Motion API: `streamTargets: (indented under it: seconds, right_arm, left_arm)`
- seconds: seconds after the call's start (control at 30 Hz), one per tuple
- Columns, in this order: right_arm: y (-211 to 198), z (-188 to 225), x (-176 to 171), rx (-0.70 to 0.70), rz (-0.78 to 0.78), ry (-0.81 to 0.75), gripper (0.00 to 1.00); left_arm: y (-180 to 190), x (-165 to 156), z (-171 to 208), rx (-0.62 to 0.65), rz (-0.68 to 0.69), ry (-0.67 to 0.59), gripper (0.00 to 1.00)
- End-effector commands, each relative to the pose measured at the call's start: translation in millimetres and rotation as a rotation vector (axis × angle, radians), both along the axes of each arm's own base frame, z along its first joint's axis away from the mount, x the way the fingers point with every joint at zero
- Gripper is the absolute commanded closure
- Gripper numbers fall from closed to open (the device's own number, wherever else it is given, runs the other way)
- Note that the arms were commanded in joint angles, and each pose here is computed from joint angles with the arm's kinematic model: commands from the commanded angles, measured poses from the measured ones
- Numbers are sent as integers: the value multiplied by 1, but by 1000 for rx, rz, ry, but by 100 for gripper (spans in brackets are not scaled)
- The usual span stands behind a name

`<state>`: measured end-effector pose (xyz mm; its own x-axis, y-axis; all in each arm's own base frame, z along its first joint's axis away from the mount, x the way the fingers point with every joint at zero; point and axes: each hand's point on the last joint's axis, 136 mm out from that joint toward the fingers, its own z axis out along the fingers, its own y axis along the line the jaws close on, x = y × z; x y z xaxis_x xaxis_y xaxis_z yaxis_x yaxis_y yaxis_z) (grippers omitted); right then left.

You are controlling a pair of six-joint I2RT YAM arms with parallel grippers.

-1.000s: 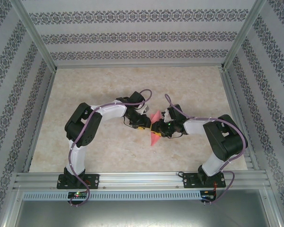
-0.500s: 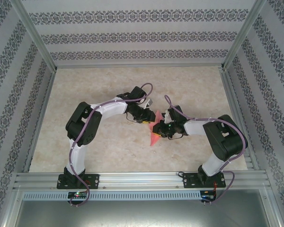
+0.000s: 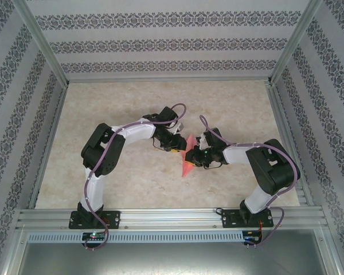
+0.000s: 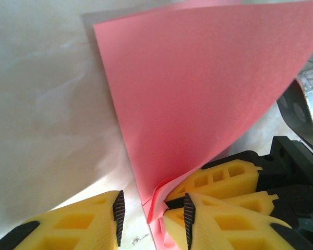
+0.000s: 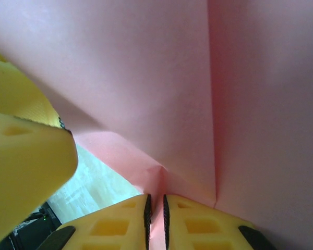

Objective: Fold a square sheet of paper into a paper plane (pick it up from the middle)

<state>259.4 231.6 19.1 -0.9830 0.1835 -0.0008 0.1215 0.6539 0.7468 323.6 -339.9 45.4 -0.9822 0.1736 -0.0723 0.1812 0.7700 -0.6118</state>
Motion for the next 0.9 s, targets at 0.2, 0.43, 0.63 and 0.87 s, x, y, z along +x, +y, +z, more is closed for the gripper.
streamTargets:
  seconds: [0.2, 0.43, 0.63, 0.87]
  right_arm:
    - [-8, -2, -5, -8, -7, 8, 80]
    - [-8, -1, -7, -8, 0, 3, 78]
    - [-9, 0, -8, -11, 5, -2, 75]
    - [-10, -1, -10, -19, 25, -9, 76]
  left_arm:
    - [-3, -12, -4, 19, -34, 4, 70]
    - [-11, -5, 2, -6, -46, -11, 84]
    - [-14, -1, -3, -1, -59, -11, 89]
    - [-22, 5, -7, -19, -71, -11, 90]
